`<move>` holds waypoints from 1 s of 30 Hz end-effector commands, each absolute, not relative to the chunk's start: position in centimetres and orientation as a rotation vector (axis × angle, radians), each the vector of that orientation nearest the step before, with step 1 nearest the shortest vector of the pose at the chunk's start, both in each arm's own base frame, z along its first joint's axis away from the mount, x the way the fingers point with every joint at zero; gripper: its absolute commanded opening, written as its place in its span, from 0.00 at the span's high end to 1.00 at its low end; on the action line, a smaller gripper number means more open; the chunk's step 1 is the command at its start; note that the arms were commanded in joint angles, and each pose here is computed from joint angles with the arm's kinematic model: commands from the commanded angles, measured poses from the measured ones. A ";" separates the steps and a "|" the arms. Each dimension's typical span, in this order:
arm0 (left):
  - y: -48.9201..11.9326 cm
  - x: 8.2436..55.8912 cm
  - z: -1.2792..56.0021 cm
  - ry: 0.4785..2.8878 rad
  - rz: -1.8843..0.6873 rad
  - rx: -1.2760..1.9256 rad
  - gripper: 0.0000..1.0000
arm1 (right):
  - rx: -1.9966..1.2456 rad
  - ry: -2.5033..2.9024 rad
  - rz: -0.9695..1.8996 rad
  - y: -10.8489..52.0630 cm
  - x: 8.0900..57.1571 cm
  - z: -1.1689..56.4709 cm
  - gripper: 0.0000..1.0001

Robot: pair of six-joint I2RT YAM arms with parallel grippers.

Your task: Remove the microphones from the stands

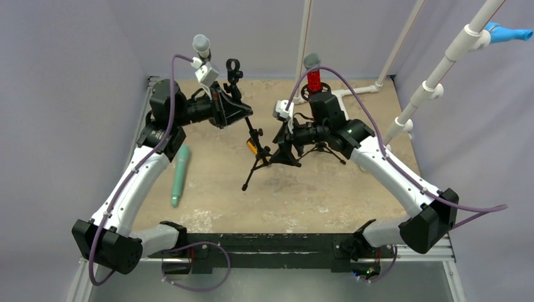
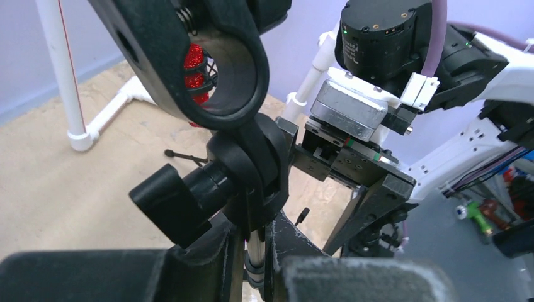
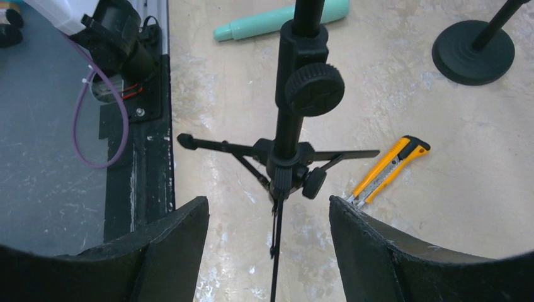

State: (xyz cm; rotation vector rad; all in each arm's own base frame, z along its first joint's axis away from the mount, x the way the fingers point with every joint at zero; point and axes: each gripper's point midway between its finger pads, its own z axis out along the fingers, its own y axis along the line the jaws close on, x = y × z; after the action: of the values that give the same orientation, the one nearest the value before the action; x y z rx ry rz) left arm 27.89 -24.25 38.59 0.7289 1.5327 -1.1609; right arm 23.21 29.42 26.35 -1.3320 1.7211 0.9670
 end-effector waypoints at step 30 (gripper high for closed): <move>-25.3 25.6 40.1 1.548 -1.267 0.672 1.00 | -1.246 1.552 1.160 32.6 24.1 35.4 0.33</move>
State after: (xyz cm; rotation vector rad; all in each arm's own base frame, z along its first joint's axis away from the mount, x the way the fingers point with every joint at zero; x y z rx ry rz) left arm 27.26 -24.69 37.83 0.5904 1.6652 -1.2560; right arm 24.34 31.80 33.21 -1.2717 1.5854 1.0721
